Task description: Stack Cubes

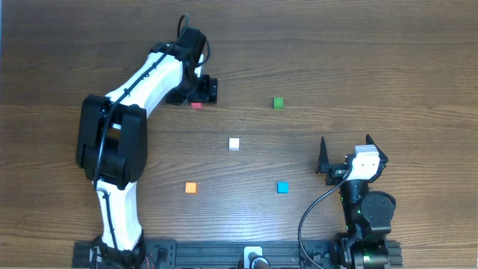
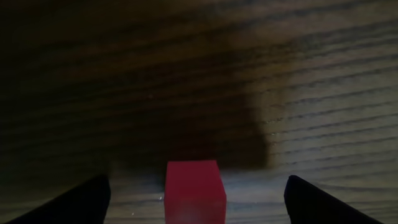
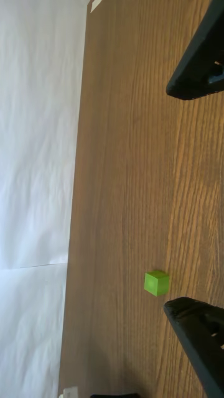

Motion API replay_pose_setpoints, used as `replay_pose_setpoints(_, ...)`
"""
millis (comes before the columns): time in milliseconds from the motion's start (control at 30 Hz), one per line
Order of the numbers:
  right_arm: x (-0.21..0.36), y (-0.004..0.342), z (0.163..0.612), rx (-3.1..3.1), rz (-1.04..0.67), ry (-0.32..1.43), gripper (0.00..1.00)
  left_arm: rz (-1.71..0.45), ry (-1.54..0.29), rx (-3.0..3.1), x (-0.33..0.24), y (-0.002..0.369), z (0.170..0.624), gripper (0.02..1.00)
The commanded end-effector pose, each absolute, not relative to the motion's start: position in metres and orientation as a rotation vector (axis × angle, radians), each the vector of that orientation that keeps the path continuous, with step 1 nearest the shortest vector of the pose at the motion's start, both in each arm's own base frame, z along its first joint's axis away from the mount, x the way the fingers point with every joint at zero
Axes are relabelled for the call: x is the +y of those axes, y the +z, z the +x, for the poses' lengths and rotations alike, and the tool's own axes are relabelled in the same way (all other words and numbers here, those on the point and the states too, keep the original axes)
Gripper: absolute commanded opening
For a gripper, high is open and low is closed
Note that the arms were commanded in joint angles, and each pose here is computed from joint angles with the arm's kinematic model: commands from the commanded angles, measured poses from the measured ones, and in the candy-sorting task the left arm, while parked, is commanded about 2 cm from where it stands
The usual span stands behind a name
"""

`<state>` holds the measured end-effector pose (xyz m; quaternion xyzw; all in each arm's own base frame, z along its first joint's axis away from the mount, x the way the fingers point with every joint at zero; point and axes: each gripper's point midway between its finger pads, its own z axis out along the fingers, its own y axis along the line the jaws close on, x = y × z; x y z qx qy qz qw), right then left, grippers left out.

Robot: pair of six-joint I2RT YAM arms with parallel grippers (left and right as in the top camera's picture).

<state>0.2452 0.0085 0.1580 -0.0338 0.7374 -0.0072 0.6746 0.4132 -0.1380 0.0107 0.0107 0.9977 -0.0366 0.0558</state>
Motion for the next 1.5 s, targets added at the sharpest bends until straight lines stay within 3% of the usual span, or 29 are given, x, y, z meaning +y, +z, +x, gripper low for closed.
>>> replay_pose_setpoints(33,0.0081,0.1563,0.2452,1.656,-0.077,-0.016,0.991,0.032,-0.084,3.044,-0.1400,0.0003,0.4146,0.853)
replay_pose_setpoints(433,0.0081,0.1563,0.2452,1.656,-0.077,-0.016,0.991,0.030,-0.035,3.036,-0.1357,0.0002,0.4157,0.599)
replay_pose_setpoints(900,0.0081,0.1563,0.2452,1.656,-0.077,-0.016,0.993,0.043,0.010,3.026,-0.1374,0.0004,0.4152,0.509)
replay_pose_setpoints(1067,0.0081,0.1563,0.2452,1.656,-0.077,-0.016,0.993,0.018,0.009,3.027,-0.1374,0.0005,0.4149,0.406)
replay_pose_setpoints(1500,0.0081,0.1564,0.2452,1.655,-0.077,-0.016,0.991,0.005,0.011,3.034,-0.1370,0.0003,0.4133,0.266)
